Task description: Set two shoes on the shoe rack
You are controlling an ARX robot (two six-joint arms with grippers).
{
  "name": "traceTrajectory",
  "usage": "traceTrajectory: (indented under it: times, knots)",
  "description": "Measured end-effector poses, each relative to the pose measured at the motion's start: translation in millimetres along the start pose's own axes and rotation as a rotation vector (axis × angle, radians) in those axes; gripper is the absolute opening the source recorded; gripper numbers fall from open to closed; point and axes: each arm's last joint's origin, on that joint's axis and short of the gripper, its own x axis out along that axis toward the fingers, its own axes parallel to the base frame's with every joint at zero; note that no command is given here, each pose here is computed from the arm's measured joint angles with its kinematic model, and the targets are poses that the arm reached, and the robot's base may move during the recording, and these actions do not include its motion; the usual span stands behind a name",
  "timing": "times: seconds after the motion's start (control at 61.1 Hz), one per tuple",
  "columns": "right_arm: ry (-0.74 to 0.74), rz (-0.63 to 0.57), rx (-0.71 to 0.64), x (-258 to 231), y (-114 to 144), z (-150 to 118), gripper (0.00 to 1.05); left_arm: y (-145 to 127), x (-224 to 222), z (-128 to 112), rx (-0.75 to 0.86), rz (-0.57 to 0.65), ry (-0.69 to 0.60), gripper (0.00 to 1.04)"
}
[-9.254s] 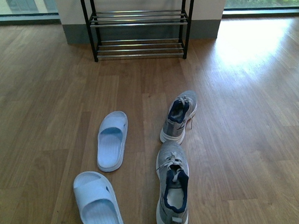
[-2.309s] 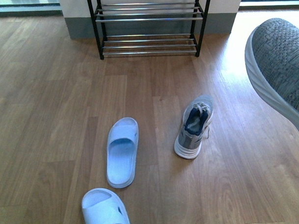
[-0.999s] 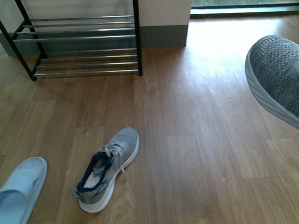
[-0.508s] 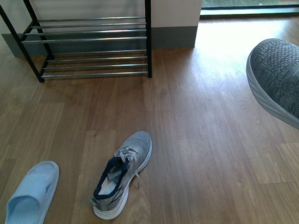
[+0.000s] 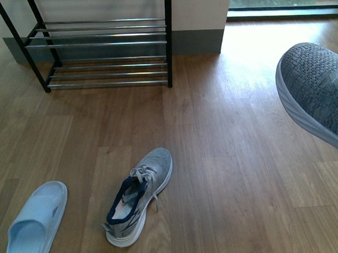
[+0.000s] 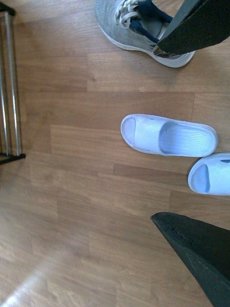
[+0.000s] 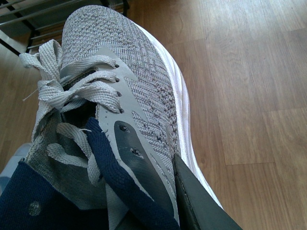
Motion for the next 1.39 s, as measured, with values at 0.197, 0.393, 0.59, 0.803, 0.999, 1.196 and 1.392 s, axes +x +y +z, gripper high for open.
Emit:
traceTrajectory:
  times: [0.197, 0.393, 0.59, 0.803, 0.999, 1.196, 1.392]
  knots:
    - [0.0, 0.0, 0.0, 0, 0, 0, 0.01, -31, 82, 3, 0.131, -0.065, 0.186, 0.95]
    - [0.0, 0.0, 0.0, 0, 0, 0, 0.01, -59, 143, -5, 0.204, -0.132, 0.296, 0.95]
    - [0.0, 0.0, 0.0, 0, 0, 0, 0.01, -82, 179, -33, 0.257, -0.241, 0.393, 0.95]
    - [0.0, 0.0, 0.0, 0, 0, 0, 0.01, -105, 208, -47, 0.374, -0.323, 0.45, 0.95]
    - [0.0, 0.0, 0.0, 0, 0, 0, 0.01, -128, 233, -63, 0.452, -0.4, 0.513, 0.95]
    - [0.0, 0.0, 0.0, 0, 0, 0, 0.01, -142, 249, -64, 0.468, -0.413, 0.524, 0.95]
    - [0.0, 0.0, 0.0, 0, 0, 0, 0.01, -159, 257, -61, 0.481, -0.454, 0.529, 0.95]
